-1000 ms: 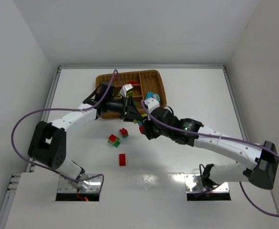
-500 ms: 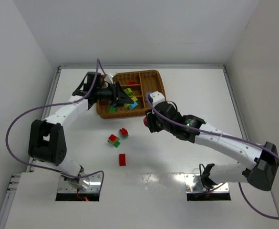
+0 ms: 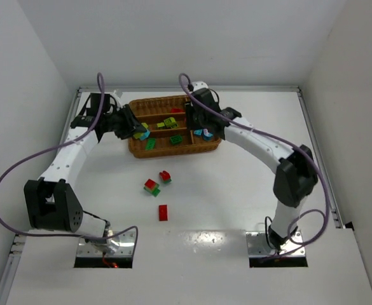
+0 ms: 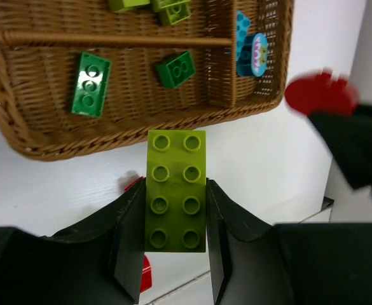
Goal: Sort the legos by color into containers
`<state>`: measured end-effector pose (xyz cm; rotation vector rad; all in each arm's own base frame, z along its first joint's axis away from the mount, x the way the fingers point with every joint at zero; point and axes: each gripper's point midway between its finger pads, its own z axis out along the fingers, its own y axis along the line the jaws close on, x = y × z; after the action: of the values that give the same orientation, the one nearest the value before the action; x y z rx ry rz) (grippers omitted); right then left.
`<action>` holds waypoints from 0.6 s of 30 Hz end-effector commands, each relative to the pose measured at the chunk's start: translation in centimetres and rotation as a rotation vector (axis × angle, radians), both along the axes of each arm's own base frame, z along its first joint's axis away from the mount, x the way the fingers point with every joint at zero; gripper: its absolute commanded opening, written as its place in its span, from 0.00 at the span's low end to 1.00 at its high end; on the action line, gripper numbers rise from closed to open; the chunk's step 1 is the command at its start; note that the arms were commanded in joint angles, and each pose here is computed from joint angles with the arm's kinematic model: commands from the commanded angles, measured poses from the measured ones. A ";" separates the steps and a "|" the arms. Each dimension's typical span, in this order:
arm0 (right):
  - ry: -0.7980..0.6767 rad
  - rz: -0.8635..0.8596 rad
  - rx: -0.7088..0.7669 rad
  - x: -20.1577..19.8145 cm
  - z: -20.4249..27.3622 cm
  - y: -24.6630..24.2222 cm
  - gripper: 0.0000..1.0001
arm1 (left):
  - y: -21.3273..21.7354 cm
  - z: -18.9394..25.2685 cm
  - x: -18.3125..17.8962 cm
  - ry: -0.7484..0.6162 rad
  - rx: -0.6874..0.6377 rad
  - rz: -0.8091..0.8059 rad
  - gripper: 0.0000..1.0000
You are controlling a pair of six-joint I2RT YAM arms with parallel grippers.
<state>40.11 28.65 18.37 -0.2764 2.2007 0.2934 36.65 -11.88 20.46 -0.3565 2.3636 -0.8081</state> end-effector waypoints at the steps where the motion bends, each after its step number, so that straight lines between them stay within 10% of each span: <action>1: -0.048 0.006 0.091 4.3 3.0 1.4 0.29 | 1.7 -0.1 -0.9 -0.009 0.069 0.029 0.00; 18: -0.223 0.034 0.210 18.0 0.1 8.3 0.30 | 1.8 -1.5 -1.0 -0.020 0.067 -0.032 0.00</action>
<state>55.67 35.79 14.48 -0.2259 2.0752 0.4220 35.17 -10.36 17.97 -0.3198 2.4265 -0.7226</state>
